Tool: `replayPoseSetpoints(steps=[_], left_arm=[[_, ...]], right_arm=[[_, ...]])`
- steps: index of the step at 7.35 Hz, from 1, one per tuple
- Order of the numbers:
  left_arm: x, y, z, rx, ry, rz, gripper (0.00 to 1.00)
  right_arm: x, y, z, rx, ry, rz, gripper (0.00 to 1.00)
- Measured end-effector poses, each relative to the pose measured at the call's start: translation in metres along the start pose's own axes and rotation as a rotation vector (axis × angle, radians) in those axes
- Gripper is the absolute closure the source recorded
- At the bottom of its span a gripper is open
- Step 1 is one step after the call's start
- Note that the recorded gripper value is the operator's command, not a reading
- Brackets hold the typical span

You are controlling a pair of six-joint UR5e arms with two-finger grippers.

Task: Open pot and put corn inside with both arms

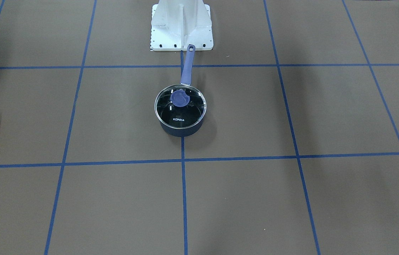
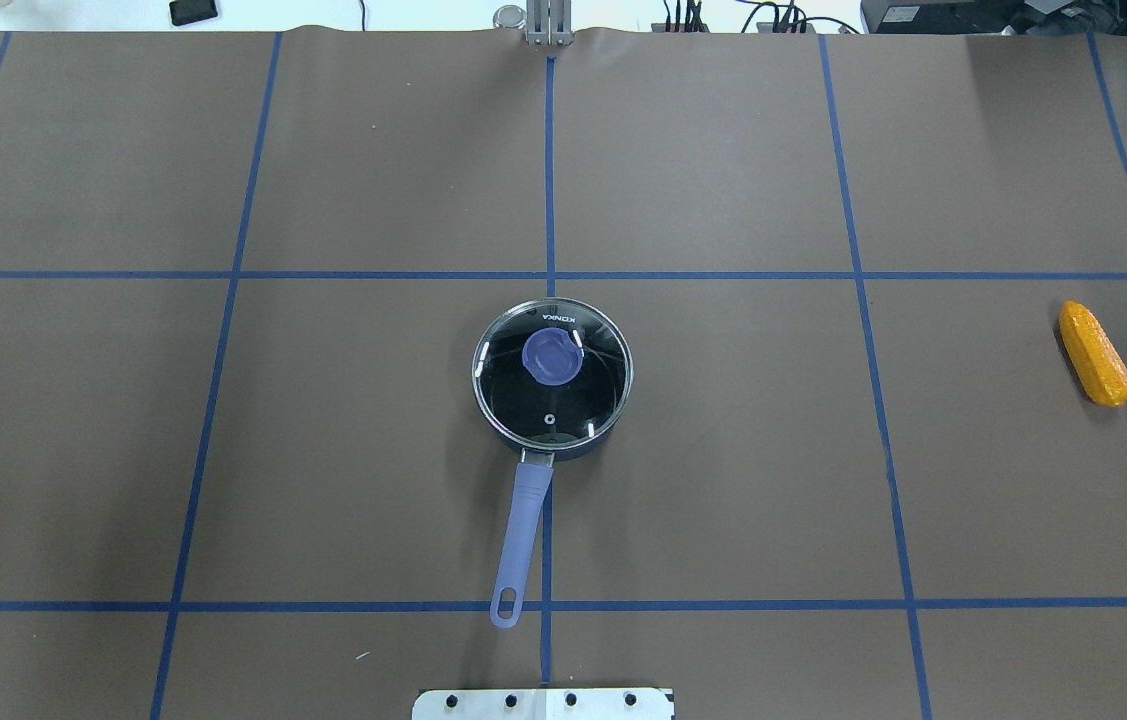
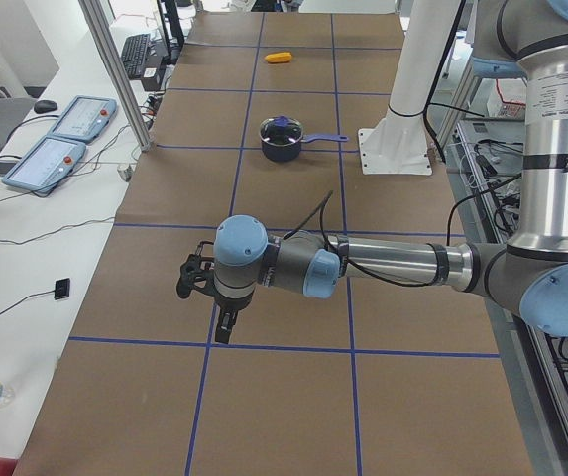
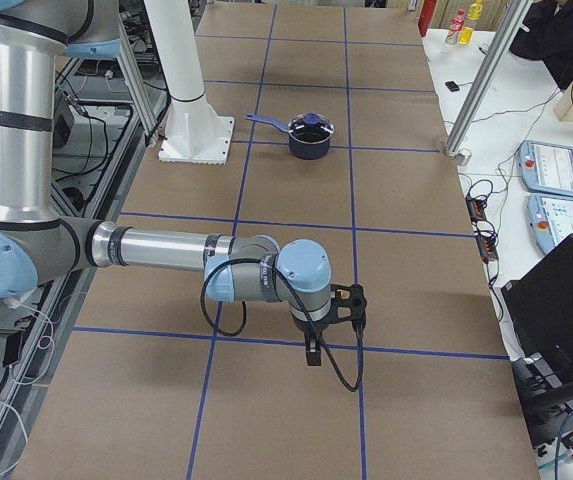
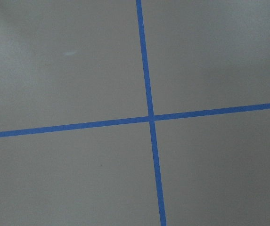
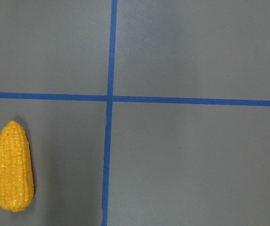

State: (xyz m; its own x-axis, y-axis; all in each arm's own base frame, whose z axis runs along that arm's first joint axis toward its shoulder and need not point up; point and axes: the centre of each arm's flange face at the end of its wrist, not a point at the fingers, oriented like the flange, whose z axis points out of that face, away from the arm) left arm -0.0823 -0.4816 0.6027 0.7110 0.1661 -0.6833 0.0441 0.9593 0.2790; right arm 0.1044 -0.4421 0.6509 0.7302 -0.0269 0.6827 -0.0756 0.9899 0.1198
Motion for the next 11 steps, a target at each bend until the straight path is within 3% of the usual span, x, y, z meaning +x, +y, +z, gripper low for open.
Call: replayPoseSetpoints(steps=[1,4,9,11], left_arm=[[0.001,-0.002,-0.001,0.036,-0.001,0.034,0.01],[0.004,-0.007,-0.004,0.078,0.000,0.076,0.01],[0.030,-0.025,-0.020,0.207,0.011,0.213,0.01],[0.068,-0.043,-0.005,0.206,0.051,0.236,0.01]], right_arm=[[-0.003,-0.002,-0.003,0.017,0.000,-0.012,0.00],[-0.007,0.006,-0.008,0.153,-0.002,-0.132,0.00],[-0.017,-0.001,-0.017,0.205,-0.008,-0.178,0.00],[-0.032,-0.013,-0.026,0.221,-0.037,-0.200,0.00]])
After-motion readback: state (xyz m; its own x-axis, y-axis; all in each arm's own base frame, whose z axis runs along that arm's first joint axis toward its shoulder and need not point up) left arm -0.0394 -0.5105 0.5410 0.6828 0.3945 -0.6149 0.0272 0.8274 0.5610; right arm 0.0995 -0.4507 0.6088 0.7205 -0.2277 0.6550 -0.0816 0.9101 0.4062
